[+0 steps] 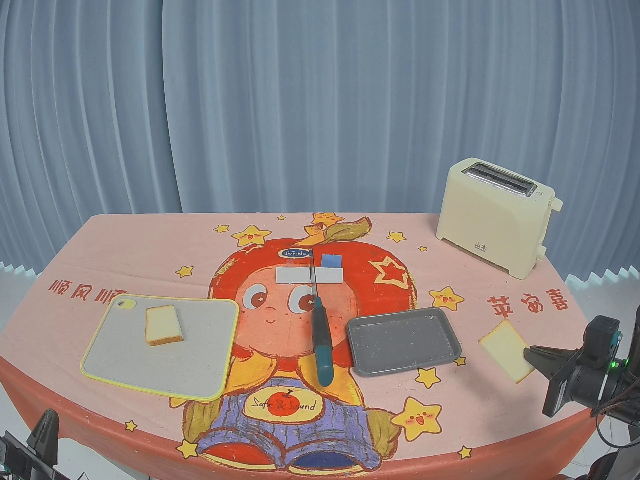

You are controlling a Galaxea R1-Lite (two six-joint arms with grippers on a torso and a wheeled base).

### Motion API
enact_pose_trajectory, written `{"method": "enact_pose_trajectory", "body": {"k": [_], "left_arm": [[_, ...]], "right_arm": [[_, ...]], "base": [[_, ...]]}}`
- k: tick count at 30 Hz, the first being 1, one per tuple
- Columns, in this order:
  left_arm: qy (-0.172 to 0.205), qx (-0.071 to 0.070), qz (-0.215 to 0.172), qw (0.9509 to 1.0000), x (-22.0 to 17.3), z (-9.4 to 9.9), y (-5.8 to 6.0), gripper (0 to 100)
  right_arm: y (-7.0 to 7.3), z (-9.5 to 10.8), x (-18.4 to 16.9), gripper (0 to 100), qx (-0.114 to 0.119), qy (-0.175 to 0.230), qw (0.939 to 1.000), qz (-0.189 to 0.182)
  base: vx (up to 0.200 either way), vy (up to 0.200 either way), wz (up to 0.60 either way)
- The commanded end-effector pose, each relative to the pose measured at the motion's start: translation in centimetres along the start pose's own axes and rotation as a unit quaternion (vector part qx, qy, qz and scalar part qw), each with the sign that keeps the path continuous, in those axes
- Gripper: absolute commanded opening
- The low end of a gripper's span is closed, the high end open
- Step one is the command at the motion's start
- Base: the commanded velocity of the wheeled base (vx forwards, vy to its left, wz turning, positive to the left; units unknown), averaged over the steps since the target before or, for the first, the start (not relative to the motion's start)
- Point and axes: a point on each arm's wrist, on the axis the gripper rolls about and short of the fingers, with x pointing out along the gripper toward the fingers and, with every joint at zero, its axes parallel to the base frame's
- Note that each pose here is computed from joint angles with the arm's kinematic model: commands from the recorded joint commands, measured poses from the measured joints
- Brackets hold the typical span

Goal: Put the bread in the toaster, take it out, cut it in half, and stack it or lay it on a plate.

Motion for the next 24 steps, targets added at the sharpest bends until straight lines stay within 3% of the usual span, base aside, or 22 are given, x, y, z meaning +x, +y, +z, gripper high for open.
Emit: {"method": "enact_pose_trajectory", "body": {"k": [1,14,24], "left_arm": [[0.004,0.0,0.0,1.0,0.05,-0.46,0.0,0],[0.004,0.0,0.0,1.0,0.05,-0.46,0.0,0],[0.004,0.0,0.0,1.0,0.05,-0.46,0.0,0]], "right_arm": [[0.2,0.21,0.0,0,-0.002,-0.003,1.0,0.004],[0.72,0.37,0.56,0,-0.009,0.007,0.9999,0.011],[0.72,0.32,0.63,0,-0.001,0.008,0.9999,0.01]], "base": [[0.0,0.0,0.0],[0.0,0.0,0.0],[0.0,0.0,0.0]]}}
